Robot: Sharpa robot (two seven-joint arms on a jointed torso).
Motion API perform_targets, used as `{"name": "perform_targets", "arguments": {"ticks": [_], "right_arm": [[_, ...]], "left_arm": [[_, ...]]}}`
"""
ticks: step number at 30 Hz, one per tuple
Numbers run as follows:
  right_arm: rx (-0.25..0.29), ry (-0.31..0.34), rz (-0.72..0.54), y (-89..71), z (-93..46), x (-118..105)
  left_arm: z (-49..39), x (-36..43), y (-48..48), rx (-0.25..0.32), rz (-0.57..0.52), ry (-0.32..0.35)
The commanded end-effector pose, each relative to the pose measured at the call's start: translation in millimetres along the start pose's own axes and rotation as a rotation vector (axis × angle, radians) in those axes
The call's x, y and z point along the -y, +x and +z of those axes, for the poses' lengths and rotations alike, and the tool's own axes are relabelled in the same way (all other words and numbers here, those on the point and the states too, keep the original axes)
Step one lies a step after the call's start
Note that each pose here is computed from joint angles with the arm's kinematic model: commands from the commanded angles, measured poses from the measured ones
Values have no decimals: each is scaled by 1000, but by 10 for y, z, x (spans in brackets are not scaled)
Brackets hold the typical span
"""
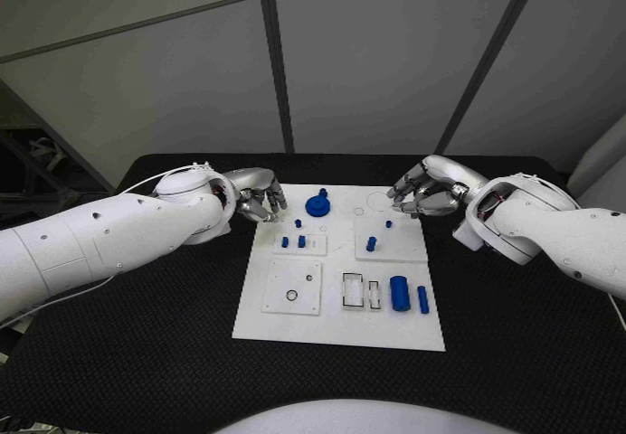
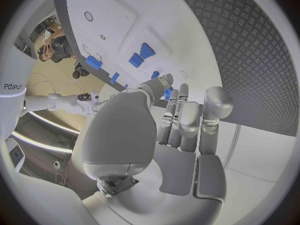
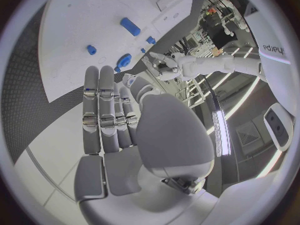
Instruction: Assemble the parts on the task board
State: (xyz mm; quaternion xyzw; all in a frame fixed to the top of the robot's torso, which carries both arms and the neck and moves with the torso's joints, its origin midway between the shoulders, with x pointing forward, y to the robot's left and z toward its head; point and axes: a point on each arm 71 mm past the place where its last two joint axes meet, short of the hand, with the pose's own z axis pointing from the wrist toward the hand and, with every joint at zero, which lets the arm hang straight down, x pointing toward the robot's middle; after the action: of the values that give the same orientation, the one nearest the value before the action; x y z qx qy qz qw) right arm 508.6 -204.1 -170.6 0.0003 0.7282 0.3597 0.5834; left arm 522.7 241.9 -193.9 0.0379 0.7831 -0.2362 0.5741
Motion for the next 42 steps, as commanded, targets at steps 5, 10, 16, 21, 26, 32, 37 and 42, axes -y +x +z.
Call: {"name": "perform_targets", "arguments": {"ticks": [5, 10, 16, 21, 26, 32, 37, 42], "right_arm": [[-53, 15, -375, 57, 23, -37], [-46, 12, -465, 92, 56, -82], [-39, 20, -521, 151, 95, -93], [-50, 21, -534, 212, 128, -105], [-71, 19, -535, 275, 155, -122], [-94, 18, -535, 343, 182, -135], [-104, 13, -534, 379, 206, -159], [-118, 12, -534, 411, 226, -174]], "left_arm": [[-175, -38, -201, 179, -326, 58], [-345, -74, -295, 279, -652, 89], [-514, -73, -309, 333, -847, 124], [-585, -33, -281, 338, -949, 136], [-610, -2, -264, 342, -1009, 140], [-628, 26, -250, 343, -1066, 144], [-630, 21, -247, 341, -1082, 142], [-624, 19, -245, 339, -1087, 141]]}}
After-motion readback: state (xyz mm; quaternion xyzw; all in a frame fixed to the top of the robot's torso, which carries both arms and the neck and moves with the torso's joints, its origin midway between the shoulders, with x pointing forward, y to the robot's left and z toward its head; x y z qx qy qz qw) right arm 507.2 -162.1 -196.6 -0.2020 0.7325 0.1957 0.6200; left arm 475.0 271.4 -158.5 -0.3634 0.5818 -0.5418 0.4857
